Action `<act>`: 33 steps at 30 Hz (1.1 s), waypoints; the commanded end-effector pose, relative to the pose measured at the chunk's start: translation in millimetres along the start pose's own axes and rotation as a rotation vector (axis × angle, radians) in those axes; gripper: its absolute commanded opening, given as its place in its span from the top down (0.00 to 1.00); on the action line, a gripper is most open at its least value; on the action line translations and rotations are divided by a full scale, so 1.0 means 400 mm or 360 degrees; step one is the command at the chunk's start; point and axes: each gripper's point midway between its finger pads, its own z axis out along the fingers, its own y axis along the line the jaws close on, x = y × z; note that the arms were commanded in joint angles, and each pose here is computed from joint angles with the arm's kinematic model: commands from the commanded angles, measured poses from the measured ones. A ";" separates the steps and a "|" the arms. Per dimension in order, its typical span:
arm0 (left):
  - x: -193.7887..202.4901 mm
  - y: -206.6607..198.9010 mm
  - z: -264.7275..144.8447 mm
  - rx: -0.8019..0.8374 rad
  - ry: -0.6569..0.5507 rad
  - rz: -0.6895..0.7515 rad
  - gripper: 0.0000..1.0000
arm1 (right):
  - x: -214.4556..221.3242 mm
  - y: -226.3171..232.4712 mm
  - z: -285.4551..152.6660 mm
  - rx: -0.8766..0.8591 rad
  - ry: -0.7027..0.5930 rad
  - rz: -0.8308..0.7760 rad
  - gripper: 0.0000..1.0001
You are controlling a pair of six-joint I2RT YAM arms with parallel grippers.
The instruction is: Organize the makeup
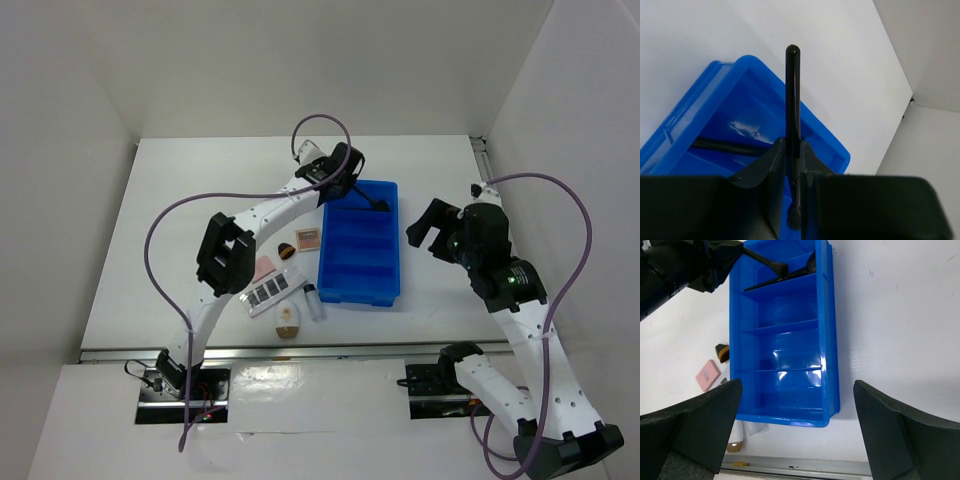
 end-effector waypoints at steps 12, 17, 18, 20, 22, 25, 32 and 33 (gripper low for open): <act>-0.002 -0.069 -0.009 0.0127 -0.0174 -0.0154 1.00 | 0.016 -0.028 0.014 0.0083 0.0029 -0.0023 0.00; -0.016 -0.032 -0.013 0.0082 -0.0279 -0.0229 1.00 | 0.024 -0.033 0.017 0.0091 0.0041 -0.0024 0.00; -0.008 -0.034 -0.018 0.0086 -0.0286 -0.0221 1.00 | 0.025 -0.034 0.010 0.0089 0.0040 -0.0024 0.00; -0.010 -0.040 -0.025 0.0103 -0.0333 -0.0200 1.00 | 0.030 -0.038 0.009 0.0097 0.0052 -0.0040 0.00; 0.001 -0.058 -0.032 0.0147 -0.0327 -0.0180 1.00 | 0.047 -0.043 0.011 0.0092 0.0076 -0.0041 0.00; 0.000 -0.055 -0.029 0.0147 -0.0341 -0.0195 1.00 | 0.052 -0.042 0.017 0.0088 0.0098 -0.0057 0.00; 0.011 -0.051 -0.016 0.0159 -0.0331 -0.0119 0.78 | 0.051 -0.041 0.030 0.0090 0.0103 -0.0072 0.00; 0.029 -0.048 -0.018 0.0165 -0.0320 -0.0090 0.69 | 0.054 -0.043 0.036 0.0099 0.0117 -0.0073 0.00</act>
